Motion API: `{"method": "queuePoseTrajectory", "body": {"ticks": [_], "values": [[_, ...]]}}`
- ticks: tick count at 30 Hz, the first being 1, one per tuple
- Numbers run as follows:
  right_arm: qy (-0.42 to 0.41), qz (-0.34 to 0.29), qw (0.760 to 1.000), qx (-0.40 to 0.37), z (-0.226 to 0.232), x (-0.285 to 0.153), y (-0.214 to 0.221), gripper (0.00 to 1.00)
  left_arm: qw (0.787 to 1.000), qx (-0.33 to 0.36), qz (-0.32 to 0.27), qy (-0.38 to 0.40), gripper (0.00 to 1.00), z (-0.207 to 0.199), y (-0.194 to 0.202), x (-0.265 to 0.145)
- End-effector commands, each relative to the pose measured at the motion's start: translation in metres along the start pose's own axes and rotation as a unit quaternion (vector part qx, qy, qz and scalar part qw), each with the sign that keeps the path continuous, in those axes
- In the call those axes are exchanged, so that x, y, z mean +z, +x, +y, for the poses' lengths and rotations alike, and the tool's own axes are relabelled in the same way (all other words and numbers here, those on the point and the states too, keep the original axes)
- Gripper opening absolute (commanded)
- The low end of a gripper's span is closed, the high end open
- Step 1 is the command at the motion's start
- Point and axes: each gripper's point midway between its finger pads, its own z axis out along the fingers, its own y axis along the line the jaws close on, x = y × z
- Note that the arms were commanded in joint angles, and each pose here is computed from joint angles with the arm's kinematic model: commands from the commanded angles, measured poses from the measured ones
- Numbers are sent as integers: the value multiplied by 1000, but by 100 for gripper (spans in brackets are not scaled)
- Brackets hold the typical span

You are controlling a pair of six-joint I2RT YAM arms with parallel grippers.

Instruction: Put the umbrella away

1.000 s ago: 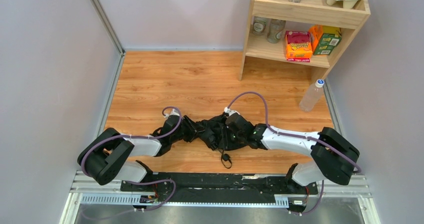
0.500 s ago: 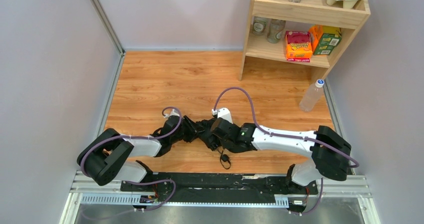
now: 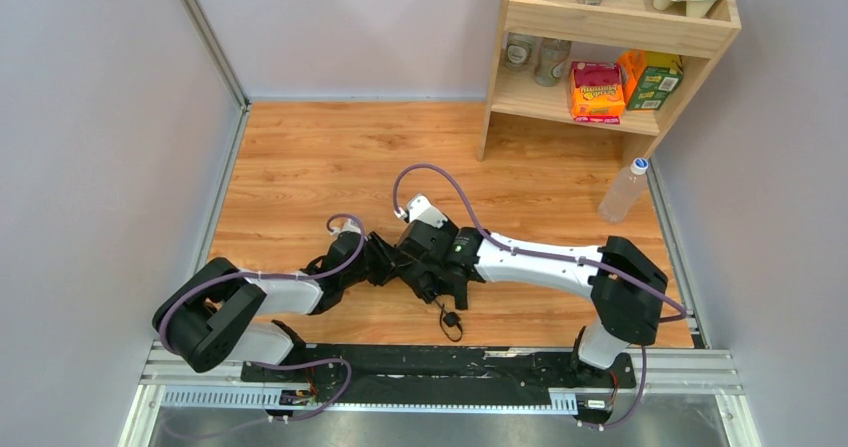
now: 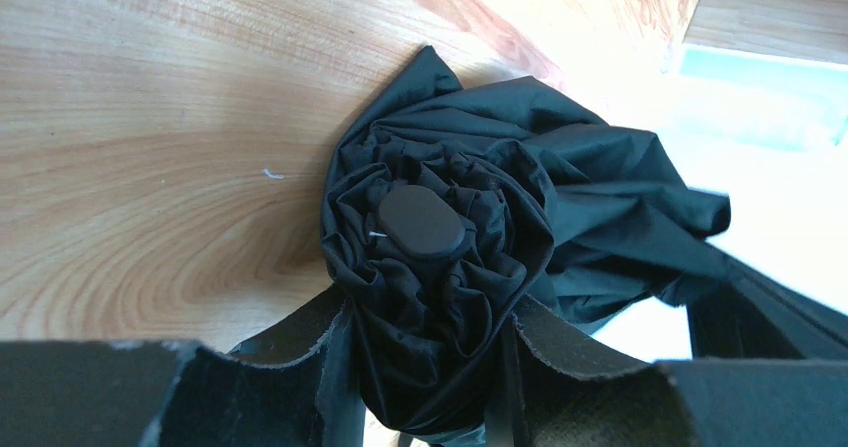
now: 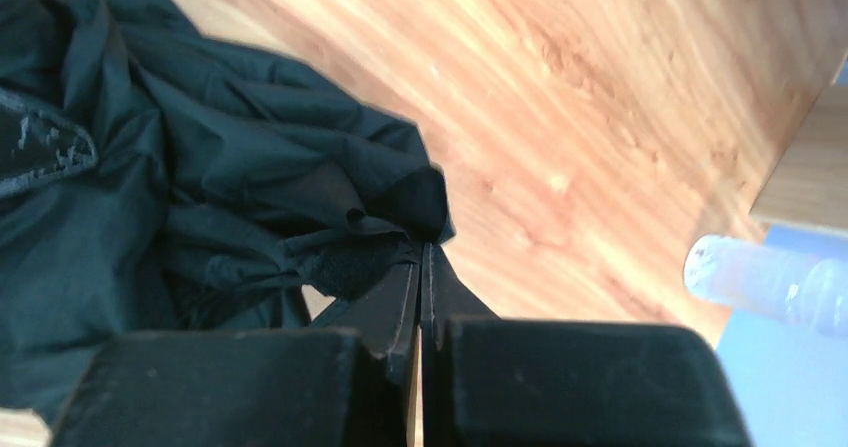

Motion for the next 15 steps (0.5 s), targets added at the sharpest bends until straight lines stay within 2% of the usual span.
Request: {"method": "queuePoseTrajectory", "body": {"ticks": [1,4,5,7,8,9,10,13,15], "values": [[30,-63,998,-4,-25,2,-65,0,995,42,17,-91,0,59,13,-12],[-129,-44,990,44,13,-8,-81,0,995,42,12,-87,0,57,11,-14],[-188,-33,979,76,24,-16,-85,0,995,43,11,-85,0,55,11,-14],[-310,-12,937,162,44,-32,-95,0,995,44,10,-85,0,55,10,-14],[-372,-5,907,198,54,-42,-99,0,995,44,10,-85,0,55,10,-14],[-406,14,878,252,59,-44,-99,0,995,43,8,-86,0,56,9,-13],[-438,7,848,299,59,-45,-110,0,995,43,8,-84,0,55,9,-12],[-528,3,734,427,54,-56,-135,0,996,41,14,-83,0,54,12,-9],[-565,-21,666,486,41,-59,-154,0,996,39,16,-84,0,55,14,-8]]}}
